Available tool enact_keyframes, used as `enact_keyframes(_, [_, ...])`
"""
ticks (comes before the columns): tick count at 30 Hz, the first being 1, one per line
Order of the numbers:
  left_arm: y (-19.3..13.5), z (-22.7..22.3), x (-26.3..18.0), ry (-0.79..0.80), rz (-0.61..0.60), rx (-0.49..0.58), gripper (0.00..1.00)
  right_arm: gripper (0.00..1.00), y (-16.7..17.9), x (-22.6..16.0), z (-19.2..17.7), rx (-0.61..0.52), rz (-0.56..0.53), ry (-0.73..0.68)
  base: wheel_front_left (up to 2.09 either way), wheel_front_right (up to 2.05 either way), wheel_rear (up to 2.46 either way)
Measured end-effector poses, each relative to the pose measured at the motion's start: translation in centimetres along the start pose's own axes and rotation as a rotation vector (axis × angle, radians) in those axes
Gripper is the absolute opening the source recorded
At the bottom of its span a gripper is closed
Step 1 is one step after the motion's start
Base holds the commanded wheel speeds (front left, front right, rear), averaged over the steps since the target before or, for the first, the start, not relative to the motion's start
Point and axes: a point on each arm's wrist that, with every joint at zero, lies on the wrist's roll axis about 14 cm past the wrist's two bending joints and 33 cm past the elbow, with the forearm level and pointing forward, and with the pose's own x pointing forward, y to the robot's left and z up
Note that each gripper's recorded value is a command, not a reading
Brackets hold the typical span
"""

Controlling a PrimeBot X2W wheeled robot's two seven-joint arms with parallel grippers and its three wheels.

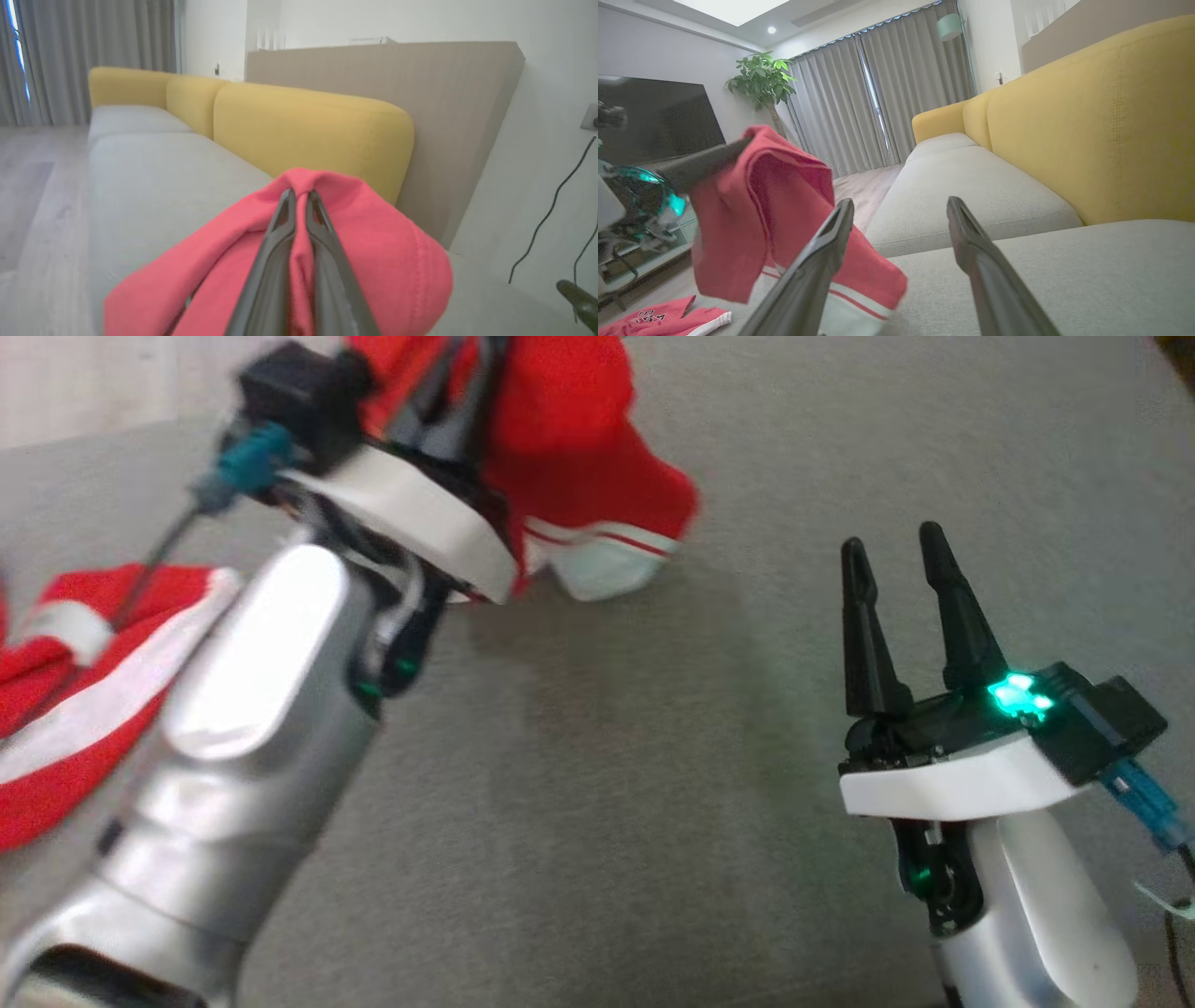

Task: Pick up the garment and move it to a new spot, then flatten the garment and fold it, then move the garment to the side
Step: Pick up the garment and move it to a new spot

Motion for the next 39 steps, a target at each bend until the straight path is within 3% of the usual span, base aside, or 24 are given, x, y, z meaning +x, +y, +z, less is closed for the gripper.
enact_keyframes(4, [-4.4,-4.2,2.6,0.075,-0.096,-0.092,0.0,1.0,-1.8,-0.8,0.6,-0.004,-0.055,-0.007,0.0,0.0,0.0])
enact_keyframes(5, [-5.5,-5.0,3.1,0.082,-0.115,-0.115,1.0,1.0,-2.2,-1.1,0.6,-0.005,-0.07,-0.006,0.0,0.0,0.0])
enact_keyframes(9, [-9.2,-7.0,4.9,0.084,-0.198,-0.156,1.0,1.0,-4.2,-2.1,1.1,-0.004,-0.137,-0.013,0.0,0.0,0.0])
enact_keyframes(11, [-9.1,-7.1,5.6,0.059,-0.195,-0.142,1.0,1.0,-4.7,-2.4,1.1,-0.01,-0.153,-0.01,0.0,0.0,0.0])
enact_keyframes(19, [-2.3,-5.1,4.1,-0.031,-0.036,-0.041,1.0,1.0,-3.8,-1.4,0.7,0.004,-0.119,-0.012,0.0,0.0,0.0])
enact_keyframes(25, [3.6,-3.9,-1.1,-0.051,0.13,0.066,1.0,1.0,-2.2,-0.9,-0.1,-0.001,-0.072,0.004,0.0,0.0,0.0])
enact_keyframes(30, [6.3,-4.4,-7.6,-0.05,0.303,0.072,1.0,1.0,-0.1,-1.1,-1.2,-0.005,-0.015,0.037,0.0,0.0,0.0])
enact_keyframes(35, [6.1,-6.1,-14.7,-0.03,0.436,0.06,1.0,1.0,1.5,-0.9,-0.8,0.003,0.03,0.024,0.0,0.0,0.0])
enact_keyframes(39, [5.2,-7.2,-17.9,-0.014,0.493,0.067,1.0,1.0,2.5,-1.1,-1.1,0.008,0.056,0.034,0.0,0.0,0.0])
